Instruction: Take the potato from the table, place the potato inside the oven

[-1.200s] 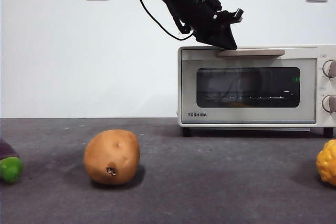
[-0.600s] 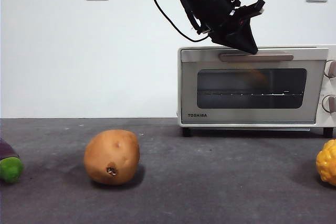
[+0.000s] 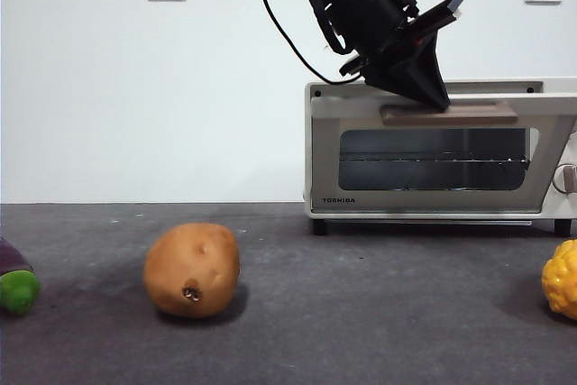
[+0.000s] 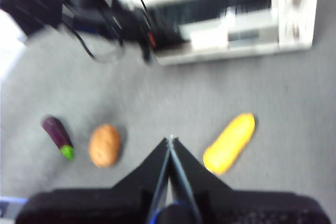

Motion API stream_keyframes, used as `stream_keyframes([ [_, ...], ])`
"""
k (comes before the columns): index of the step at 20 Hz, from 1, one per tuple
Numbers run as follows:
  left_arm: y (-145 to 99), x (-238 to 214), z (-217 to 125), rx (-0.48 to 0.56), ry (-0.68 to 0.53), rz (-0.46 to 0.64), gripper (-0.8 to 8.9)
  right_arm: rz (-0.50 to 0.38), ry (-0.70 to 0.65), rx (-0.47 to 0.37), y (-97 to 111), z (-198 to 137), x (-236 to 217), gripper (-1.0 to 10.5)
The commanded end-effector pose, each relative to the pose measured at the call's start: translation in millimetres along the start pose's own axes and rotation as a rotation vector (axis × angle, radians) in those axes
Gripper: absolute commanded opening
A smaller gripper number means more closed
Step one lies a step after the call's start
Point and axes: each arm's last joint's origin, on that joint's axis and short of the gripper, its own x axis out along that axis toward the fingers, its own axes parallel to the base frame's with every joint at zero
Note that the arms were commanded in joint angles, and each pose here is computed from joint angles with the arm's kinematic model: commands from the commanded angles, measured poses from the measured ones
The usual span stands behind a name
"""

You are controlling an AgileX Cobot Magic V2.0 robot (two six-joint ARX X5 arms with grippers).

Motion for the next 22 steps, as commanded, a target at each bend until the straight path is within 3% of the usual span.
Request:
stream_keyframes([
  [1, 12.0, 23.3, -24.5, -0.048, 0.11, 0.048, -0.08, 0.003, -0.054, -0.018, 6.8, 2.3, -18.5, 0.0],
  [8, 5.5, 26.3, -28.1, -0.078, 0.152, 0.029, -0.08, 0.025, -0.164, -0.039, 18.1, 7.0, -47.7, 0.0],
  [17, -11.9, 66.0, -59.4, -0.117, 0.336, -0.041, -0.08, 0.024, -0.166, -0.04, 18.3, 7.0, -48.4, 0.0],
  [22, -22.7, 69.2, -58.5, -0.104, 0.347, -0.058, -0.08, 0.025, -0.166, -0.041, 18.4, 7.0, -48.5, 0.0],
])
